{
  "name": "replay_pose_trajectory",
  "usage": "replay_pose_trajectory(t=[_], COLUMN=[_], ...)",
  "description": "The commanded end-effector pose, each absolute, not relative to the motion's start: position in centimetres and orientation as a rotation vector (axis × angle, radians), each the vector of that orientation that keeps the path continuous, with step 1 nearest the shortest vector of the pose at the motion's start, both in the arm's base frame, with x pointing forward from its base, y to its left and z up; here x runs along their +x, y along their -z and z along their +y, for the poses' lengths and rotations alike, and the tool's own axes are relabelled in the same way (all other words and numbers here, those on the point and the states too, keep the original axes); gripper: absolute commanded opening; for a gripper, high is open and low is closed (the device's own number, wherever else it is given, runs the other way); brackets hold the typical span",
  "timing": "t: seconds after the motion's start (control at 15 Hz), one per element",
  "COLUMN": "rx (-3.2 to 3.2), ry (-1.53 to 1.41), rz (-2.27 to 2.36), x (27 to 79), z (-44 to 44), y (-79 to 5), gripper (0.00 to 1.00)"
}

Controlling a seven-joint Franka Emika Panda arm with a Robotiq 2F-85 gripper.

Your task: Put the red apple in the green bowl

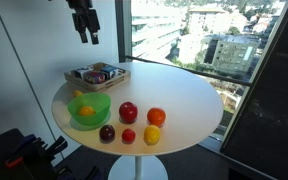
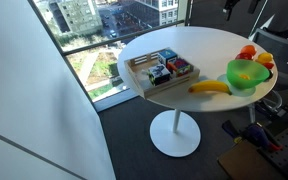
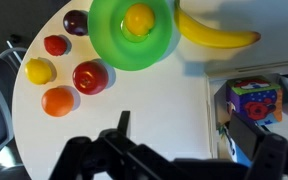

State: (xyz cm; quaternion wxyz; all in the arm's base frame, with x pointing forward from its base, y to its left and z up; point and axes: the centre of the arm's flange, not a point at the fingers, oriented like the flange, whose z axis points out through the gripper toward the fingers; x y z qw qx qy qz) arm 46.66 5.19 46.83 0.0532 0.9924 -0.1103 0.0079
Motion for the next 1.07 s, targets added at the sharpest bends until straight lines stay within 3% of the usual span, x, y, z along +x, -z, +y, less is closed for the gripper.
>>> replay_pose_trajectory(t=[0.0,1.0], rx=[3.022,3.041], ry=[-0.021,0.068], rz=[-0.339,-0.492], x=[46.9,50.1], z=[4.7,-5.1], y=[-47.1,-44.9], gripper=[1.0,1.0])
